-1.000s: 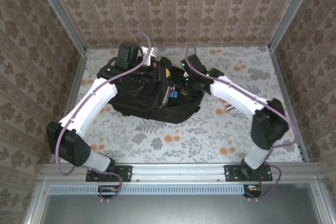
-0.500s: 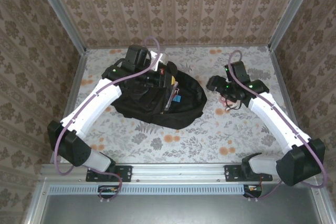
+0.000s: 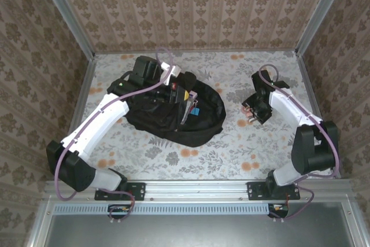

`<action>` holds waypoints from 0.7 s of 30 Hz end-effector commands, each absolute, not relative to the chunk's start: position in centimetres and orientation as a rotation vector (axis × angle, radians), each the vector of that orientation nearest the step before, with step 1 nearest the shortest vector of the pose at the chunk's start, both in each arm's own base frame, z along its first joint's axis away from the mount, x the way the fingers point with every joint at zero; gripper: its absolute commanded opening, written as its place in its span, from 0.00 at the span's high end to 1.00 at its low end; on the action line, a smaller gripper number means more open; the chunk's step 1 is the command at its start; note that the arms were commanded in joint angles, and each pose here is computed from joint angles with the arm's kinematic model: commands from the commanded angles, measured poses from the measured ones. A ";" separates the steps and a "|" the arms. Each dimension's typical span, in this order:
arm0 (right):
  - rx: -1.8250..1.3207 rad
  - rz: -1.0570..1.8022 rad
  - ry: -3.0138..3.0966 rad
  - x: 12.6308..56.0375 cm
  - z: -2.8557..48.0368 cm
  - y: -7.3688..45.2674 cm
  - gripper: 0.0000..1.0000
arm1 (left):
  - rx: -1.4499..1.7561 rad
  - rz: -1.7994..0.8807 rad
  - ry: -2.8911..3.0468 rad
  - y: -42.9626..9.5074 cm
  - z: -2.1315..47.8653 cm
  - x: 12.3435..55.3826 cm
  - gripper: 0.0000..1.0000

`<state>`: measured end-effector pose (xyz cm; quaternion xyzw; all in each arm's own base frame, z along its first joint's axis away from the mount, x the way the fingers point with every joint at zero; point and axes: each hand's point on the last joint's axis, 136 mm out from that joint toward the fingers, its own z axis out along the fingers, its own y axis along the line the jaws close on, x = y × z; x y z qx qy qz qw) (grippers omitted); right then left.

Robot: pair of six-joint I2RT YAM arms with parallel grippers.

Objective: Pack books, pencil case, and school supplies into a backpack

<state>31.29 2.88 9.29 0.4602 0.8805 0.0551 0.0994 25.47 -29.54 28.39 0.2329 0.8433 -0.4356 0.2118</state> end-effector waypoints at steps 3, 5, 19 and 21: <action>1.713 0.216 2.405 31.9 7.9 2.1 0.23 | 0.725 -1.233 2.249 -29.4 30.0 24.6 1.00; 1.778 0.195 2.372 32.2 7.2 1.6 0.23 | 0.731 -1.238 2.241 -29.4 30.2 24.4 1.00; 1.969 0.142 2.224 33.2 2.8 -0.6 0.27 | 0.734 -1.278 2.219 -29.6 30.6 24.3 1.00; 1.983 0.141 2.209 33.2 2.6 -0.9 0.27 | 0.737 -1.280 2.216 -29.6 30.7 24.2 1.00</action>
